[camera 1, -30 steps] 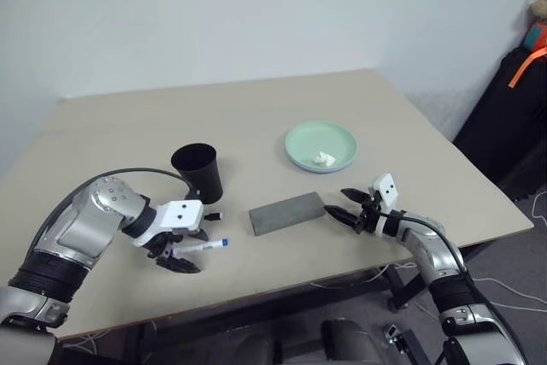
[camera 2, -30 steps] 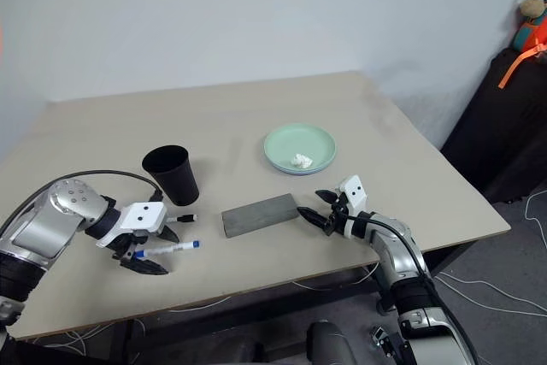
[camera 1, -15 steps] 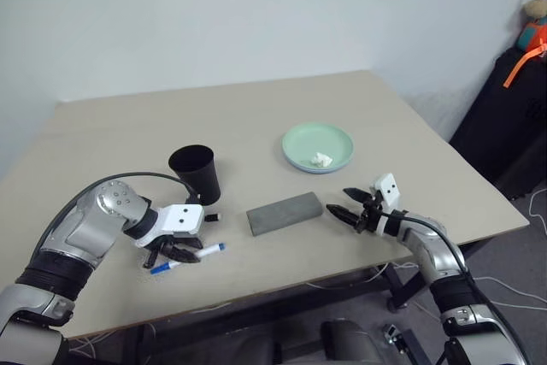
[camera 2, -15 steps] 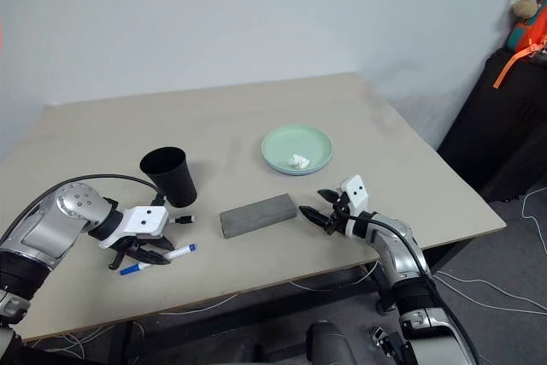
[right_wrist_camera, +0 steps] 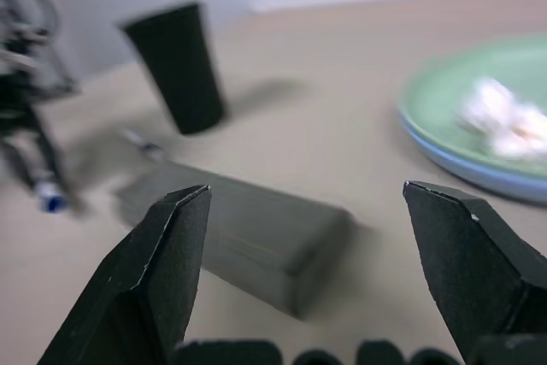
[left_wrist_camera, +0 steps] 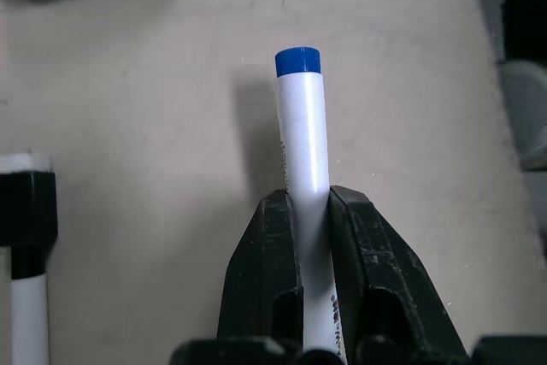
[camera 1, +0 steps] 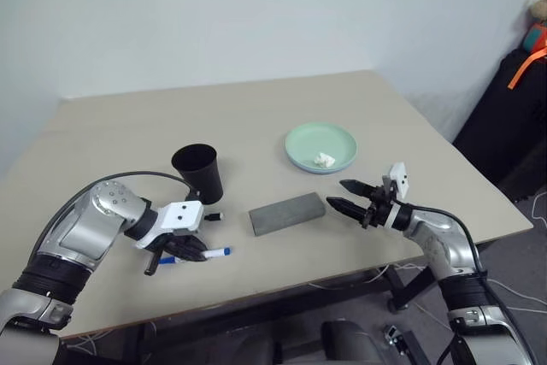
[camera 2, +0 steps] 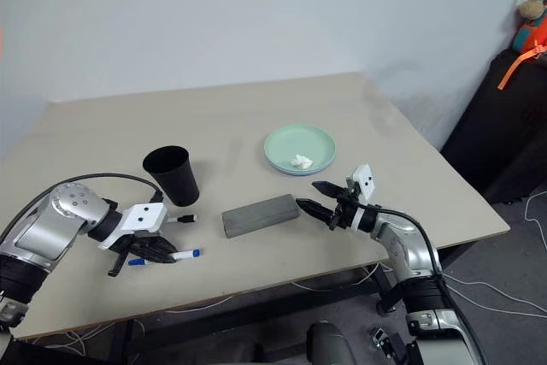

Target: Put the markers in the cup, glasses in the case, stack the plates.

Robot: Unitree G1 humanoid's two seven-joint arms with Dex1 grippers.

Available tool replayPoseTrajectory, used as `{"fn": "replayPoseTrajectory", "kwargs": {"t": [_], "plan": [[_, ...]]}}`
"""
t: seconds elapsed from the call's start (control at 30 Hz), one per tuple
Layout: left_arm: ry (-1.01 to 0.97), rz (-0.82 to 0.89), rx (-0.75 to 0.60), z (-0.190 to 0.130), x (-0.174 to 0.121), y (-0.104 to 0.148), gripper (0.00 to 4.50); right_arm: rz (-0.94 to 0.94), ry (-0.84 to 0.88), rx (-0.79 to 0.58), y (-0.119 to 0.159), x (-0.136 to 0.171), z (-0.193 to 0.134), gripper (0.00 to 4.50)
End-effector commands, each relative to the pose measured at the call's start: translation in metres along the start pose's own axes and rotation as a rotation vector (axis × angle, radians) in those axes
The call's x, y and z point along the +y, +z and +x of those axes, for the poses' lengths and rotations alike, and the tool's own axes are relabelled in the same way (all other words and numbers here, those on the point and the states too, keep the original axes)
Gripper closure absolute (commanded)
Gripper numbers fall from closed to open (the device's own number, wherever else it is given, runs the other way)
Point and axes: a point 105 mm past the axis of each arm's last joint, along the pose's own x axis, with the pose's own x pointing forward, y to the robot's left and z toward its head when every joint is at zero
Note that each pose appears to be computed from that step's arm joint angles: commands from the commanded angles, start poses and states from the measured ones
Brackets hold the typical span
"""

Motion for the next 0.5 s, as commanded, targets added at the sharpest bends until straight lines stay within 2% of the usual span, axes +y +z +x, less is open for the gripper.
{"fn": "replayPoseTrajectory", "kwargs": {"t": [0.03, 0.1, 0.3, 0.5], "plan": [[0.048, 0.037, -0.128, -0.021, 0.006, 0.029, 4.40, -0.021, 0.071, -0.037, 0.018, 0.012, 0.001, 0.59], [0.058, 0.035, -0.187, -0.028, 0.008, 0.041, 4.40, -0.024, 0.078, -0.033, 0.019, 0.013, 0.002, 0.59], [0.145, 0.047, -0.475, -0.065, 0.020, 0.092, 4.40, -0.066, 0.114, 0.004, 0.015, 0.022, 0.005, 0.59], [0.366, -0.003, -0.720, -0.106, 0.050, 0.126, 4.40, -0.084, 0.117, 0.008, 0.014, 0.024, 0.009, 0.59]]}}
